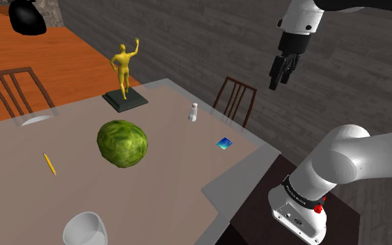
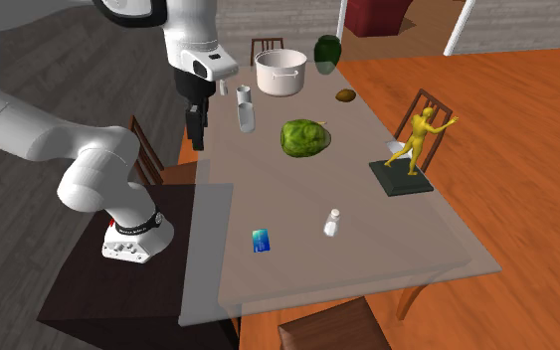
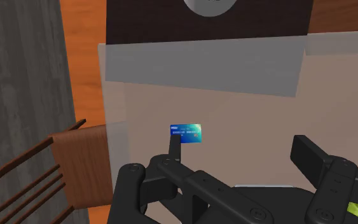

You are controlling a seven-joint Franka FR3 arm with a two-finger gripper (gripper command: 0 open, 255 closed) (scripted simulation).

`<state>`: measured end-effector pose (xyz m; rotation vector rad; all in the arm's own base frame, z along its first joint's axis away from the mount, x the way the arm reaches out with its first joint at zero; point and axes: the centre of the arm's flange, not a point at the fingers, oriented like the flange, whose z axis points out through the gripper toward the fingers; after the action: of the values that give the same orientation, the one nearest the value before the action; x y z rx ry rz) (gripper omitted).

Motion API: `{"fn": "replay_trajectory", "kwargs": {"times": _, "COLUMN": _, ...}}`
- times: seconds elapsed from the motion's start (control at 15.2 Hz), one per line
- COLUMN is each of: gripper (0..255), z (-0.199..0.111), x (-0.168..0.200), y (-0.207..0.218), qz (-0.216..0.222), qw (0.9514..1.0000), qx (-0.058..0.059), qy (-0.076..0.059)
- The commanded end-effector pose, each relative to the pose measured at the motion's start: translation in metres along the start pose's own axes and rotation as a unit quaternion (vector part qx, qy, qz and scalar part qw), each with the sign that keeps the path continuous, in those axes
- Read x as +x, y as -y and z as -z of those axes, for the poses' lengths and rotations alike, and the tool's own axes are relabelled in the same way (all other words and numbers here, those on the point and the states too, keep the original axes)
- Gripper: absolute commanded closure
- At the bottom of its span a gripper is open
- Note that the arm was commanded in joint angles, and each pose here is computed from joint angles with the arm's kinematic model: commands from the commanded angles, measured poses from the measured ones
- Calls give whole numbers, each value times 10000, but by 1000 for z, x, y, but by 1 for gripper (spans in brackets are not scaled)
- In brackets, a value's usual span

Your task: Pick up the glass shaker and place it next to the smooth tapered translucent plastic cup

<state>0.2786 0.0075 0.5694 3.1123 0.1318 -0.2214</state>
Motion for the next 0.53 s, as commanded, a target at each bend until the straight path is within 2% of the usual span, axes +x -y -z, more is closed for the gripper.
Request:
{"fn": "replay_trajectory", "kwargs": {"times": 0.0, "gripper": 0, "z": 0, "x": 0, "y": 0, "qz": 0, "qw": 10000, "qx": 0, "qy": 0}}
{"fn": "replay_trajectory", "kwargs": {"times": 0.46, "gripper": 0, "z": -44, "x": 84, "y": 0, "qz": 77, "qw": 9999, "qx": -120, "qy": 90}}
